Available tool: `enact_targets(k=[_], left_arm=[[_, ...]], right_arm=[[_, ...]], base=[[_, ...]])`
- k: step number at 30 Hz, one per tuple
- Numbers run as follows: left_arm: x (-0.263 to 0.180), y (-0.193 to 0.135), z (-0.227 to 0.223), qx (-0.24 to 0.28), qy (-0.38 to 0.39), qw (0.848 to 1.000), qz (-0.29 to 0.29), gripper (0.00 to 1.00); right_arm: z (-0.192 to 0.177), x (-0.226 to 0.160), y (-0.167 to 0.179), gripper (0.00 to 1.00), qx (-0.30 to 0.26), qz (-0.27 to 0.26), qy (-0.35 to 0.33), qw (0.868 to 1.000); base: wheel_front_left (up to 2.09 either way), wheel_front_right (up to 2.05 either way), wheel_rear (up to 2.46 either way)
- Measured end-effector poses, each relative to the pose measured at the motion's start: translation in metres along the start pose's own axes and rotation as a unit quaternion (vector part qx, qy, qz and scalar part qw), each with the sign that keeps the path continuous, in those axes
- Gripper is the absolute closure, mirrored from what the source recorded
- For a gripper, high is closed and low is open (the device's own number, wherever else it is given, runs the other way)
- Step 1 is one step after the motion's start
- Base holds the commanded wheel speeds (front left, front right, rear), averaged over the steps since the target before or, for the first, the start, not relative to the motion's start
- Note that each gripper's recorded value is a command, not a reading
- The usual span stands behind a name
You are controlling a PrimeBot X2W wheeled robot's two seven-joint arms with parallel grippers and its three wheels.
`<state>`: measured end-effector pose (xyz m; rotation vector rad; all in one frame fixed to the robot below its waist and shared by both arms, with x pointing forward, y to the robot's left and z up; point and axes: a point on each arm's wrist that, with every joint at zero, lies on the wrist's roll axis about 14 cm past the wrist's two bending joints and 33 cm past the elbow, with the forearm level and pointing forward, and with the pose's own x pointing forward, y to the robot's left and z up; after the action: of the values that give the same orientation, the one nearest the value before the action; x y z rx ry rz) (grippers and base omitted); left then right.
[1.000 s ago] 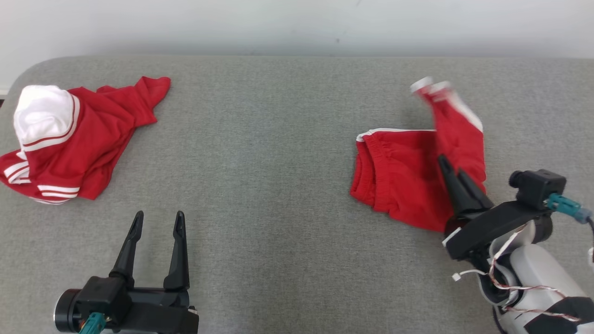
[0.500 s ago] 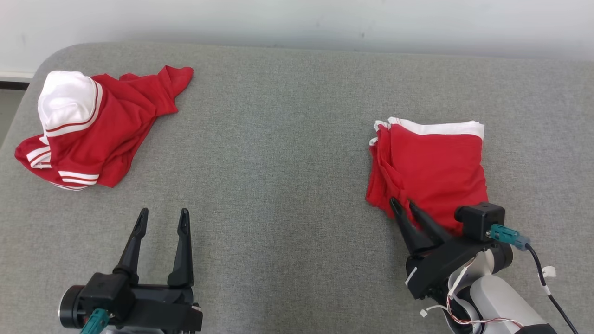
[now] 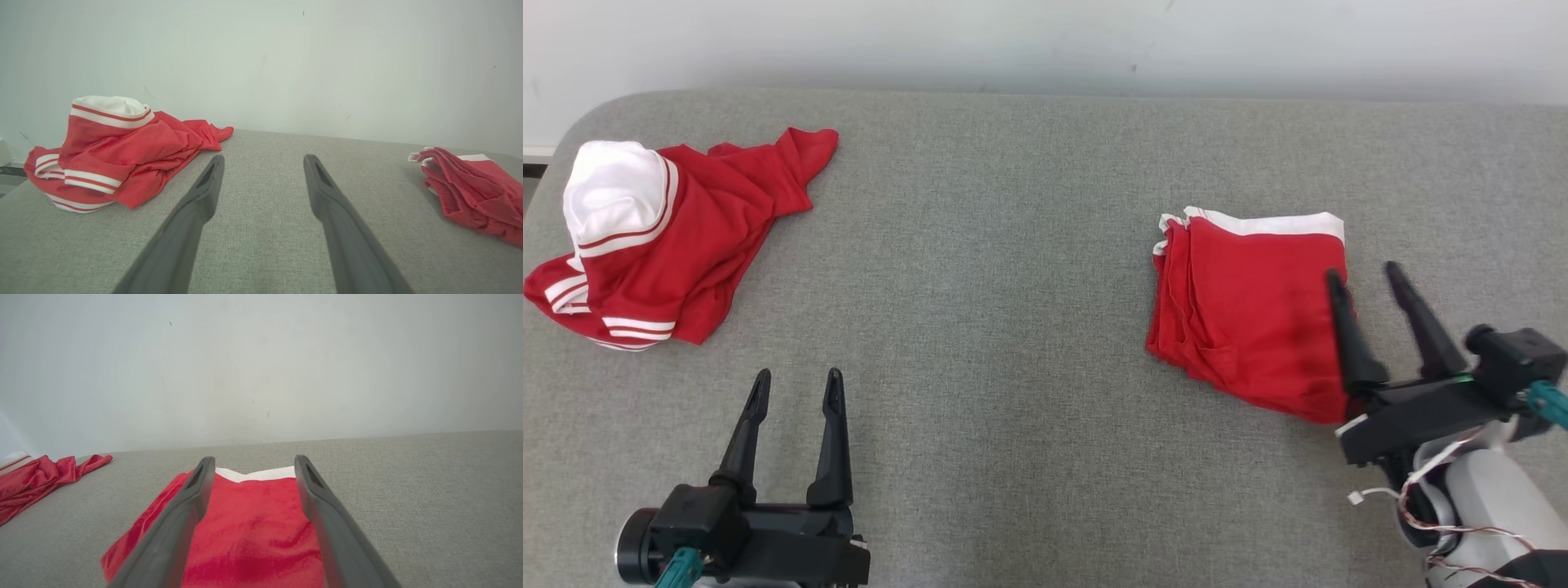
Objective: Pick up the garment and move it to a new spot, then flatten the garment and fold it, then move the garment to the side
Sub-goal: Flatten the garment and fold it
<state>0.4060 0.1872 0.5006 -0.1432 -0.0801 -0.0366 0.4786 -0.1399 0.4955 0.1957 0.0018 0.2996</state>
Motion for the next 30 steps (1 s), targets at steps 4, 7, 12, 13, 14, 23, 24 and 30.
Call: enact_targets(k=[4, 7, 12, 13, 14, 23, 24, 30], left_arm=[[0.0, 0.0, 0.0, 0.0, 0.0, 1.0, 0.0, 0.0], [0.0, 0.001, 0.0, 0.001, 0.0, 1.0, 0.001, 0.0], [0.0, 0.003, -0.001, 0.003, 0.002, 1.0, 0.004, 0.0], [0.0, 0.003, -0.001, 0.004, 0.002, 1.0, 0.004, 0.0], [-0.001, 0.003, -0.002, 0.004, 0.003, 1.0, 0.004, 0.0], [-0.006, 0.011, -0.003, 0.008, 0.009, 1.0, 0.016, 0.0], [-0.006, 0.012, -0.003, 0.008, 0.009, 1.0, 0.017, 0.0], [-0.008, 0.015, -0.003, 0.008, 0.009, 1.0, 0.021, 0.0]], right_arm=[[-0.001, -0.002, -0.017, 0.88, 0.001, -0.028, -0.001, 1.0], [-0.012, -0.004, -0.027, 1.0, -0.008, -0.041, 0.016, 0.999], [-0.035, 0.003, -0.024, 1.0, -0.043, -0.028, 0.057, 0.997], [-0.039, 0.006, -0.022, 1.0, -0.05, -0.024, 0.064, 0.996], [-0.044, 0.008, -0.02, 1.0, -0.053, -0.021, 0.072, 0.996], [-0.089, 0.018, 0.04, 1.0, -0.033, 0.043, 0.125, 0.991], [-0.092, 0.018, 0.051, 1.0, -0.03, 0.055, 0.127, 0.99], [-0.096, 0.017, 0.106, 1.0, -0.023, 0.118, 0.124, 0.985]], base=[[0.0, 0.0, 0.0], [0.0, 0.0, 0.0], [0.0, 0.0, 0.0], [0.0, 0.0, 0.0], [0.0, 0.0, 0.0], [0.0, 0.0, 0.0], [0.0, 0.0, 0.0], [0.0, 0.0, 0.0]])
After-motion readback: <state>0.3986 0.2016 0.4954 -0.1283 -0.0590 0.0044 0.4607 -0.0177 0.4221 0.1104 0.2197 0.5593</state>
